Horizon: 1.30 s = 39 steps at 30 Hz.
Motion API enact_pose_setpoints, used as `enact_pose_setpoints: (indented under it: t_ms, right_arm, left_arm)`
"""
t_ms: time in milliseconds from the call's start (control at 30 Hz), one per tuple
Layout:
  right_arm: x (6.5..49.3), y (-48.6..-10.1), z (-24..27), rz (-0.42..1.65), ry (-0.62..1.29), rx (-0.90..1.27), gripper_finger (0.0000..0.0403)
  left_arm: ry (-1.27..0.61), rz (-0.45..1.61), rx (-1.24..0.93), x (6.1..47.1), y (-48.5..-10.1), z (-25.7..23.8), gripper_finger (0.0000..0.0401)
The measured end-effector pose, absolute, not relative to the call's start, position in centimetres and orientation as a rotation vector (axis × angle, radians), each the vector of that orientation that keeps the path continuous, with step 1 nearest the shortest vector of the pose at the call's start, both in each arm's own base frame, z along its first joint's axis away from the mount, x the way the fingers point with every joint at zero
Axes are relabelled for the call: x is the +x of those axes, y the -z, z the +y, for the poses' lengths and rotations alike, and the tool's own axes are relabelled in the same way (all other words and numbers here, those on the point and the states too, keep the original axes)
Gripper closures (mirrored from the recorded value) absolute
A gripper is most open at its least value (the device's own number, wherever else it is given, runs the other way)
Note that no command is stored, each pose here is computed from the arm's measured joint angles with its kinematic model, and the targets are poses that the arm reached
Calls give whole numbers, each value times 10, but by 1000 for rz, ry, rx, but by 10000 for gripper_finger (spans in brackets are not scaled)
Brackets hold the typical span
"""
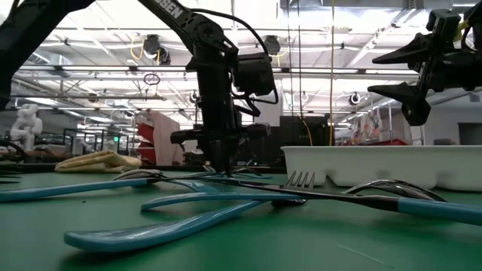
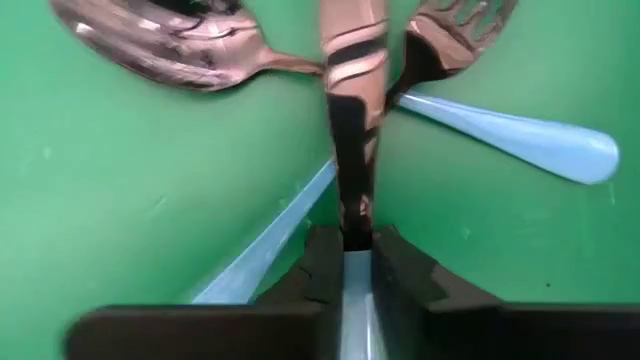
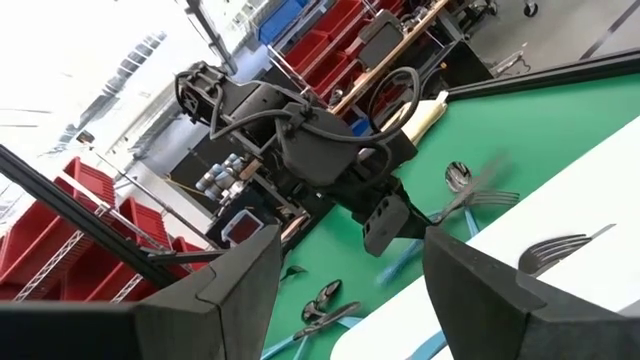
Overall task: Sort silverware
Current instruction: Put the blue table knife into the white cutlery tray
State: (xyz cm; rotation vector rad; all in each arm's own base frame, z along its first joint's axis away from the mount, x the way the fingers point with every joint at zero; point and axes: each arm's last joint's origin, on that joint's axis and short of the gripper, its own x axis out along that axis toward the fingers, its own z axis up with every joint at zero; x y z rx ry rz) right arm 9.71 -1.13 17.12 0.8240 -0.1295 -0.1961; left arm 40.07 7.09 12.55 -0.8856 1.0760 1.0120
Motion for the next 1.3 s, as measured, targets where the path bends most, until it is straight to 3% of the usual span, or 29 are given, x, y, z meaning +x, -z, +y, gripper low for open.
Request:
enact_pose_setpoints:
  t_ms: [233,733,1133,1300]
  right_arm:
    - [97,-171,-11,-131,197,826,172]
    - [97,-171,-11,-133,201,824,172]
    - [97,-172,-13,-151,238,809,172]
    - [97,-172,-13,-154,245,809,172]
  left_arm:
    - [-998,1076,-865,402,-127,65,375]
    - [-918,1026,-852,403,-168,53,375]
    - [-708,657,-968,434,-234,46,375]
    - [-669,568,-992,442,-239,47,375]
